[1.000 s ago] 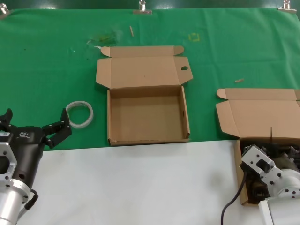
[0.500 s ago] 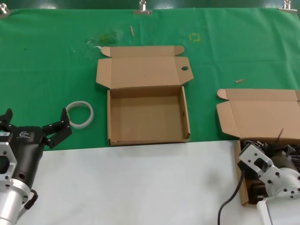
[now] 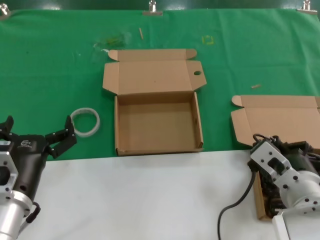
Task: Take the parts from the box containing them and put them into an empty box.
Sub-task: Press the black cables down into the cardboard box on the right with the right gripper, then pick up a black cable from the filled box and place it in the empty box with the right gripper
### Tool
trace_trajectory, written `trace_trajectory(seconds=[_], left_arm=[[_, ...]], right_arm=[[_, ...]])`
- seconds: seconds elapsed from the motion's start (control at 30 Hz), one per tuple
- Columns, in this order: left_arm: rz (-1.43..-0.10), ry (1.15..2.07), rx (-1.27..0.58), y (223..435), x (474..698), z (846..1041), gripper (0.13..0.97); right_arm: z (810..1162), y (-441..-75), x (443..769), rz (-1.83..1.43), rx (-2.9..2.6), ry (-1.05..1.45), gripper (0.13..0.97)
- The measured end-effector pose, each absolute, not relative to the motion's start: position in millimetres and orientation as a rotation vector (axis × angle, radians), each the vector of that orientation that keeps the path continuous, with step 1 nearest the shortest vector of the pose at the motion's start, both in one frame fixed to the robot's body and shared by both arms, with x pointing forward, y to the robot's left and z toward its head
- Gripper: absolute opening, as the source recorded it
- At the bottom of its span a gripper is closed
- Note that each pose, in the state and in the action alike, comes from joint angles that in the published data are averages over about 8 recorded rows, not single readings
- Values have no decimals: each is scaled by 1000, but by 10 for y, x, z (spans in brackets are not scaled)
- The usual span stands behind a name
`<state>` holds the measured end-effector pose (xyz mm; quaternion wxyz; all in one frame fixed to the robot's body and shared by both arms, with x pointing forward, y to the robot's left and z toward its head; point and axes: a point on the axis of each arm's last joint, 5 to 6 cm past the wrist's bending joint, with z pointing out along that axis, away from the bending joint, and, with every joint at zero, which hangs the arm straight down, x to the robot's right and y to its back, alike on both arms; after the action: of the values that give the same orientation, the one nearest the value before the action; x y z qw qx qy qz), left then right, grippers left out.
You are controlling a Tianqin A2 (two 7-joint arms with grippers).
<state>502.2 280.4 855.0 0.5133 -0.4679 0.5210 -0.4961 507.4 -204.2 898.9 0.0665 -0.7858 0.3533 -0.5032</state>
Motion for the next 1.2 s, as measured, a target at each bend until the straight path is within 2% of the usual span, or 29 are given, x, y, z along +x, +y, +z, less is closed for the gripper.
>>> trace_trajectory(seconds=[0.23, 0.53, 0.83, 1.2], left_arm=[[-1193, 1253, -1125, 2804, 5022, 8550, 966], [-1193, 1253, -1125, 2804, 5022, 8550, 966], [-1193, 1253, -1125, 2804, 5022, 8550, 966], [-1193, 1253, -1125, 2804, 5022, 8550, 966]], right_arm=[[9251, -1728, 5197, -1559, -2272, 937, 171], [9403, -1134, 5649, -1604, -2174, 648, 171], [9279, -627, 6014, -1559, -2121, 440, 171], [9022, -433, 6059, -1463, -2123, 402, 171]])
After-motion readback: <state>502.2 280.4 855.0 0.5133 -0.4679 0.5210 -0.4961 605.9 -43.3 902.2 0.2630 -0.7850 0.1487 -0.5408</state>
